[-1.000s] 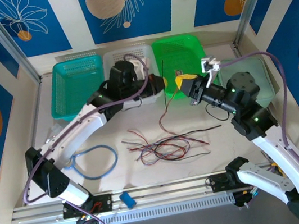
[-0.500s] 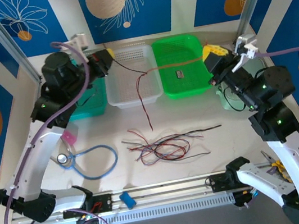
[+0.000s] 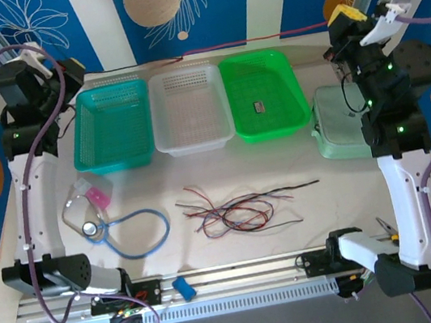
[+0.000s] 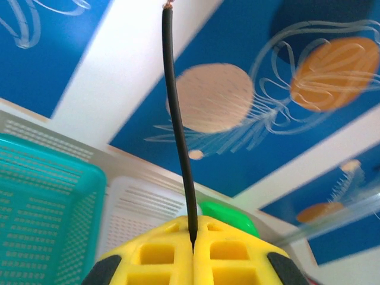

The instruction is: Untangle the cables

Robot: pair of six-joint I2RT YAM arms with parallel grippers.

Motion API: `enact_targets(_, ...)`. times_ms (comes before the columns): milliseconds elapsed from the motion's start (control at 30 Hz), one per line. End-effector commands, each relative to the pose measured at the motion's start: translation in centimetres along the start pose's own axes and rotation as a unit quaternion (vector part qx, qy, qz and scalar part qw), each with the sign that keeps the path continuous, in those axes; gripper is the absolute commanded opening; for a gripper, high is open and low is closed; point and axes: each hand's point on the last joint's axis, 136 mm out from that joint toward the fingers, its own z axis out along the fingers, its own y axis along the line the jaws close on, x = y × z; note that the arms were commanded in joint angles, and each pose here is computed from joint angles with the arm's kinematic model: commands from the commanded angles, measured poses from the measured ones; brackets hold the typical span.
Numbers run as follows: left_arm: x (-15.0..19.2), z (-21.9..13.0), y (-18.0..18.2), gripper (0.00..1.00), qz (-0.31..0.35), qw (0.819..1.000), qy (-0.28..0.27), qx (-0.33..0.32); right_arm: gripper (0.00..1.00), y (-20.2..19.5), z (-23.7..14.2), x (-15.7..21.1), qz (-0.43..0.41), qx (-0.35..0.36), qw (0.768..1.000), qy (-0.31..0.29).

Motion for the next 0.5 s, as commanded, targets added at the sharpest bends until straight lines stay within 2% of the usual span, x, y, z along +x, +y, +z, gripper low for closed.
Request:
enact_targets(0, -3.7, -1.0, 1.6, 0.0, -0.011, 0.998, -0.057, -0.028, 0.0, 0.0, 0.4, -3.5, -0.002, 0.001, 0.999, -0.053)
enact_targets(233, -7.7, -2.6, 6.3, 0.0, -0.019, 0.984, -0.141, -0.106, 0.0, -0.9, 3.6, -4.3, -0.014, -0.002, 0.998, -0.054)
enact_targets(467, -9.4, -3.0, 8.6, 0.0, -0.038, 0.979, -0.158, -0.124, 0.0, -2.8, 3.1, -6.1, -0.009, 0.019, 0.997, -0.073)
